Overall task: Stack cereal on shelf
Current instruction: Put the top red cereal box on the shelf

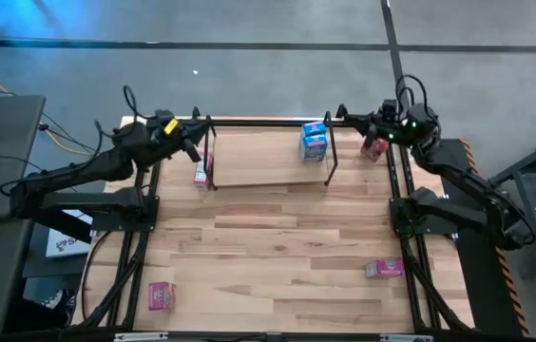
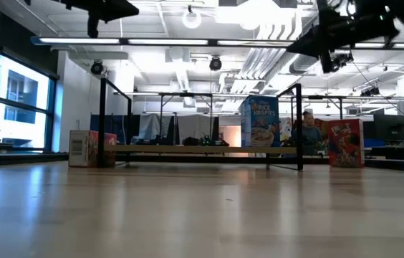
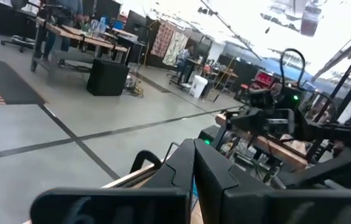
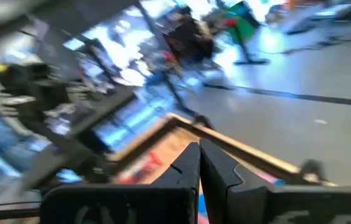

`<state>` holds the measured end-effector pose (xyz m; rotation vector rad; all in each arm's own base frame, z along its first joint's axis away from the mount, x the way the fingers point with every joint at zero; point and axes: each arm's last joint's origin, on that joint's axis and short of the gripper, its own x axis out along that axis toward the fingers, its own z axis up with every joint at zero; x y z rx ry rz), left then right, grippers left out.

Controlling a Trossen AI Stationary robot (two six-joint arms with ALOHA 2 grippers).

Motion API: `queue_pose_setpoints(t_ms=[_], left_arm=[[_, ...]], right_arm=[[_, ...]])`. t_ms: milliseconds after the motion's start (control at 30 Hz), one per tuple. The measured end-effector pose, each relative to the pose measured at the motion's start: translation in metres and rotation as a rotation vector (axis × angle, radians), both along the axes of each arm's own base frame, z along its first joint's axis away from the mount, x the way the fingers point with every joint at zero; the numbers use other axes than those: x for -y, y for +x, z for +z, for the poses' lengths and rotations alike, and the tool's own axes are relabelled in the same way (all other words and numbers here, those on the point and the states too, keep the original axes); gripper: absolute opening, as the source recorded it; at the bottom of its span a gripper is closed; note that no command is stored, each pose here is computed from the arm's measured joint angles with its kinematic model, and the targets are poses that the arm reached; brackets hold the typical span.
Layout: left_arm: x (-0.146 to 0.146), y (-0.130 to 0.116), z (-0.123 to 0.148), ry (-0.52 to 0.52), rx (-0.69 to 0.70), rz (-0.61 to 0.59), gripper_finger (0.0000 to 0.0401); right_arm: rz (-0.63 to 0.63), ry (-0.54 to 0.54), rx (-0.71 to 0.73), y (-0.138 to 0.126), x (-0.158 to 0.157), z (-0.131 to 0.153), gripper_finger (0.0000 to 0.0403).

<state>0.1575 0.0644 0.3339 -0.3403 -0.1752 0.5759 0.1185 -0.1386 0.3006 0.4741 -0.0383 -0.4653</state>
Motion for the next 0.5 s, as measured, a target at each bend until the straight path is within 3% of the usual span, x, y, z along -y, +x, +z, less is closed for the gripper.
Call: queue_pose_setpoints(t_ms=[100,267,367,500], left_arm=[[0.0,-0.001,0.0,0.0,-0.002,-0.002,0.0],[0.0,-0.001,-0.003,-0.01,-0.027,-0.003,0.0],[0.0,-0.001,-0.004,-0.022,-0.04,-0.008,0.0],[0.001,0.0,-0.005,-0.024,-0.046,-0.05,0.0]], right_arm=[[-0.084,0.029,-0.194,0.0,0.006,0.02,0.0],[-0.187,0.203,-0.623,-0.005,0.028,0.033,0.0011],[-0.181,0.316,-0.82,-0.008,0.045,0.028,0.0052],[-0.159,0.445,-0.977,-0.014,0.062,0.013,0.0143]])
